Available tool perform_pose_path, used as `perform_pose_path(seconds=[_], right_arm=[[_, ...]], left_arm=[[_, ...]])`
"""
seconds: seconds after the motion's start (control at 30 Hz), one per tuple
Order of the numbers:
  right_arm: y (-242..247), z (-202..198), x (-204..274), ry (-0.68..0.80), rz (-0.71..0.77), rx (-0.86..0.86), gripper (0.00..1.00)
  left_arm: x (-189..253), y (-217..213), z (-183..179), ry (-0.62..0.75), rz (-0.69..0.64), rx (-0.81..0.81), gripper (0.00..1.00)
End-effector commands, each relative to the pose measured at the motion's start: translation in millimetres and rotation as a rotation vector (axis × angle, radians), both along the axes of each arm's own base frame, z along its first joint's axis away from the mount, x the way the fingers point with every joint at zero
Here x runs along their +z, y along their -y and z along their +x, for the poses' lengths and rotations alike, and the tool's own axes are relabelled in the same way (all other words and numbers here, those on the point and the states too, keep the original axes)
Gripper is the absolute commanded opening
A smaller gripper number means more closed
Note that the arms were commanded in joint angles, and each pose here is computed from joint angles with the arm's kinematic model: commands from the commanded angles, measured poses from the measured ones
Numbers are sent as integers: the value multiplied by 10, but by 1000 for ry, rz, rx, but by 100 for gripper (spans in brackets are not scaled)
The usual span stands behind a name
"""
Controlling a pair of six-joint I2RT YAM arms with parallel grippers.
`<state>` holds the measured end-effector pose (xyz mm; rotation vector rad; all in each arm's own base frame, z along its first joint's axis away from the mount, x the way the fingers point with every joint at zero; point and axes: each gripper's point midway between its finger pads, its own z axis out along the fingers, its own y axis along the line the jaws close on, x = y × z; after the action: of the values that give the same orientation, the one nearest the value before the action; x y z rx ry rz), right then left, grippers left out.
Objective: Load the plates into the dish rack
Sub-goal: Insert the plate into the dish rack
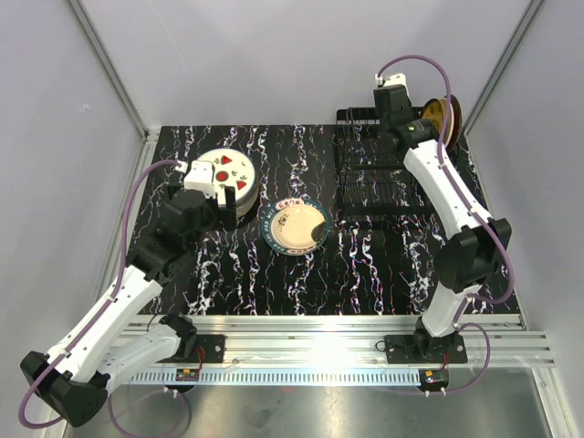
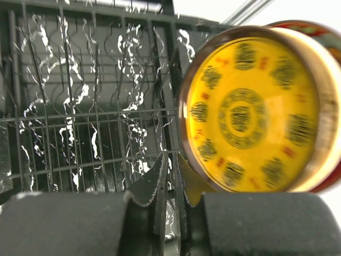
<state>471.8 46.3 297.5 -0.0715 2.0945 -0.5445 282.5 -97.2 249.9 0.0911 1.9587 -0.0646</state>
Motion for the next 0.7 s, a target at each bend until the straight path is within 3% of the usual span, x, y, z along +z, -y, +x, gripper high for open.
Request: perform_pose_path(seconds=[0.0,0.67], right_arm=[[58,120,67,42,7,-29,13],[435,253,-456,-46,-25,-94,13]], left_arm=[[198,36,42,58,-35,-2,99],[218,50,26,64,-45,-11,99]])
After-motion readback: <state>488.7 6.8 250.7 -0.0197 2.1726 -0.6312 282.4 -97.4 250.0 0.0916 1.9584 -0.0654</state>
